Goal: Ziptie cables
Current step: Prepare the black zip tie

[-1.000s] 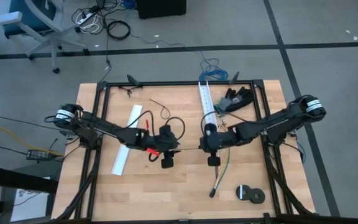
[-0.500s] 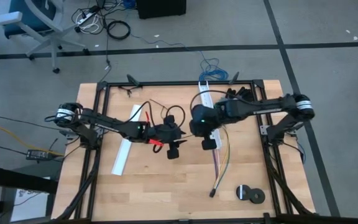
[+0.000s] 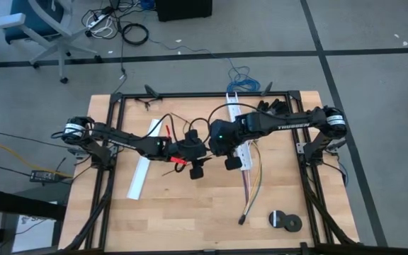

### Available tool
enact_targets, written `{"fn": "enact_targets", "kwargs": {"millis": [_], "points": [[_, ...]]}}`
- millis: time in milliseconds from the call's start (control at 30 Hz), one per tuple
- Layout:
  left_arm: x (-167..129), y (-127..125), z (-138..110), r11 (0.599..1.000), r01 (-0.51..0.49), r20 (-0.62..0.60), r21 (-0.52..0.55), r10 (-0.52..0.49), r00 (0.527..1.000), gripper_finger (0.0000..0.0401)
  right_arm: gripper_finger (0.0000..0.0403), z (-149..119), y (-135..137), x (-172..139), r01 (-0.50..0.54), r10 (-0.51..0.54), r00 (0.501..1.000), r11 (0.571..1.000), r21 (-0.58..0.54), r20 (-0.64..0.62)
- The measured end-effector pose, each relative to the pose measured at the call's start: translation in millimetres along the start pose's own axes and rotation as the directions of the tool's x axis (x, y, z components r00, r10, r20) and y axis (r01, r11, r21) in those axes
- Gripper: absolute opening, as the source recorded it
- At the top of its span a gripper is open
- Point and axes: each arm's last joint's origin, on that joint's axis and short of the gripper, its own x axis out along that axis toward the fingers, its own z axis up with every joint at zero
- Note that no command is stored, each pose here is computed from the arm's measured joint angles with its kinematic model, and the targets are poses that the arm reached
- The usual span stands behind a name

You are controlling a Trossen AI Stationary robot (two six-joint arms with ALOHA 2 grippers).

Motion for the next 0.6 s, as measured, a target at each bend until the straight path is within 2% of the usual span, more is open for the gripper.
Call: {"fn": "enact_targets", "kwargs": {"millis": [267,600], "points": [[1.0,3.7,0.6,1.0,-0.009,0.004,-0.005,0.009,1.0,0.0152,0.0,0.4,0.0,-0.1,0.002,-0.002,1.0,1.0,-0.001,0.004],[0.9,3.6,0.6,1.0,-0.009,0.004,-0.005,0.009,1.0,0.0076,0.0,0.5,-0.1,-0.1,0.005,-0.005,1.0,1.0,-0.002,0.005]]}}
